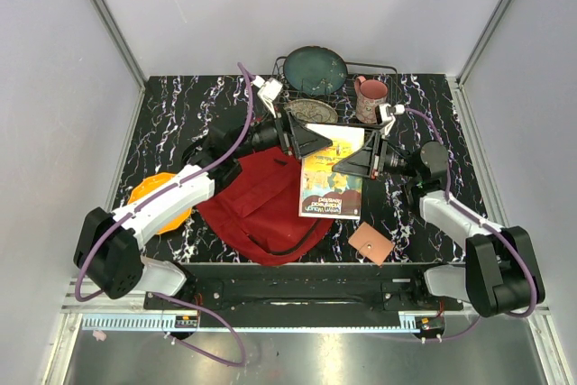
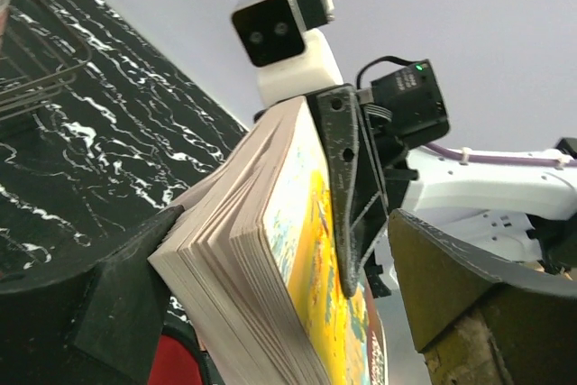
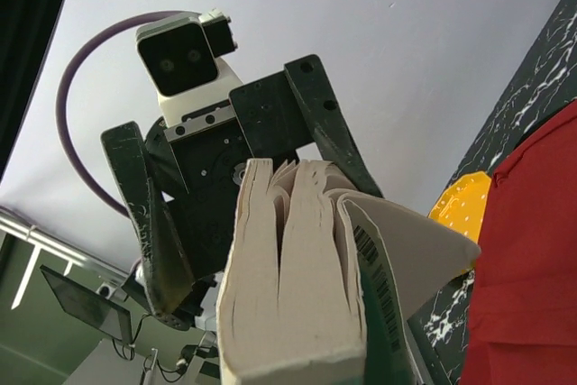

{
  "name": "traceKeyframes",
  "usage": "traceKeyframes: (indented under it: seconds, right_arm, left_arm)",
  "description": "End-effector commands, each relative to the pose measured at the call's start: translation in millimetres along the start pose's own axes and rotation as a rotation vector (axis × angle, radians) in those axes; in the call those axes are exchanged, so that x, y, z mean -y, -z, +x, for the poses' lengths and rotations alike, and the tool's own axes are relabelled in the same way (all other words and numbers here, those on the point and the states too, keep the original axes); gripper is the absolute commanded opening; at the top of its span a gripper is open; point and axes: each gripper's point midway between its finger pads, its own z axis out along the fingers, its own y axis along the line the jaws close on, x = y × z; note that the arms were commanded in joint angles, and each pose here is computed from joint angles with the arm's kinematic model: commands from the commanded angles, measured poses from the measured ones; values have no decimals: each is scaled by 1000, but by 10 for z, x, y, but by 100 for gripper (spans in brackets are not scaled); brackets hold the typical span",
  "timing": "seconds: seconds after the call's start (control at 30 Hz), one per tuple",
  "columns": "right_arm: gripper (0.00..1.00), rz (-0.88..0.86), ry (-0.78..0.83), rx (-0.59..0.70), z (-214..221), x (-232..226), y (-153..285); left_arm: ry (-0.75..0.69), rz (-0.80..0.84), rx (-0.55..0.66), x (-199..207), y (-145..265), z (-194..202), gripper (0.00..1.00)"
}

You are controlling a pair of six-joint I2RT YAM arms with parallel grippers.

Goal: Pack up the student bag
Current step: Pick up the book from the center of the board.

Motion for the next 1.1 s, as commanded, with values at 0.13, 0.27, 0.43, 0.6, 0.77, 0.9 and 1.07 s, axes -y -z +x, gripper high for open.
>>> traceKeyframes:
  seconds: [0.13,0.27,0.43,0.6,0.77,0.9,1.07]
  right_arm:
    - [0,-72,118,-4,-77,-184,-41]
    - [3,-69,115,-24,-64,-159,-47]
    - [10,-58,104,-33,-77,-127,-53]
    - [75,13,63,24,-137,38,-59]
    - [100,312,66,215,-262,433,96]
    - [100,519,10,327,-178,756,357]
    - [100,457,-101,275,8,823,297]
  left_arm:
    - [-50,185,-45,398,78,-13,76]
    - [-37,174,-59,355,59,16,48]
    - [-22,130,-73,271,30,30,3]
    - [-10,-59,13,-17,91,-73,0]
    - [35,-386,245,-371,625,-474,0]
    - [96,-516,438,-521,1127,-606,0]
    - [125,-544,629,-434,1535,-792,0]
